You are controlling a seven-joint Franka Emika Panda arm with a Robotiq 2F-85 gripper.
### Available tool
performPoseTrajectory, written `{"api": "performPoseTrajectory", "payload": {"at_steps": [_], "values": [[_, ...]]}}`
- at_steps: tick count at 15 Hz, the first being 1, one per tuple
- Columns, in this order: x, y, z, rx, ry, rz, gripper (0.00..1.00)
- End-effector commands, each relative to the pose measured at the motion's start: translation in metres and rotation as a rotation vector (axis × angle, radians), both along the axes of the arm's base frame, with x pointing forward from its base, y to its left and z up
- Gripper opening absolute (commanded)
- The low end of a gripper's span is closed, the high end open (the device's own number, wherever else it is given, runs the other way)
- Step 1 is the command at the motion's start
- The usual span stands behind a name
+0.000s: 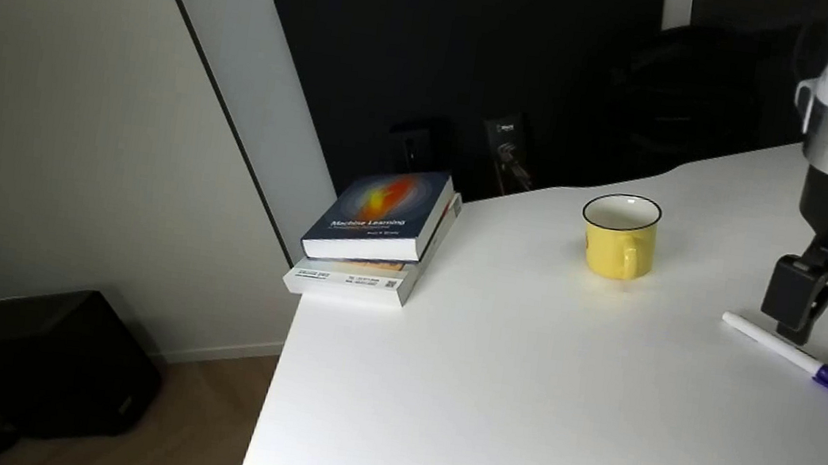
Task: Take the marker out of the mug, put it on the table, then put it back in the mug
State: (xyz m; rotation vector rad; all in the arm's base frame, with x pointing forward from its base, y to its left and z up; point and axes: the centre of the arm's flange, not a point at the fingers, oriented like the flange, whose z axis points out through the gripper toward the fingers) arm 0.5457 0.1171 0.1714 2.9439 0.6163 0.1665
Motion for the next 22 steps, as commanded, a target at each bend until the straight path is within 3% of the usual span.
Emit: {"api": "performPoseTrajectory", "payload": {"at_steps": [1, 12, 16, 22], "values": [[-0.047, -0.035, 0.012, 0.048, 0.02, -0.035, 1.0], [-0.049, -0.042, 0.003, 0.044, 0.038, -0.037, 1.0], [-0.03, -0.036, -0.009, 0.055, 0.074, -0.026, 1.0], [0.0, -0.029, -0.021, 0.09, 0.057, -0.037, 1.0]]}}
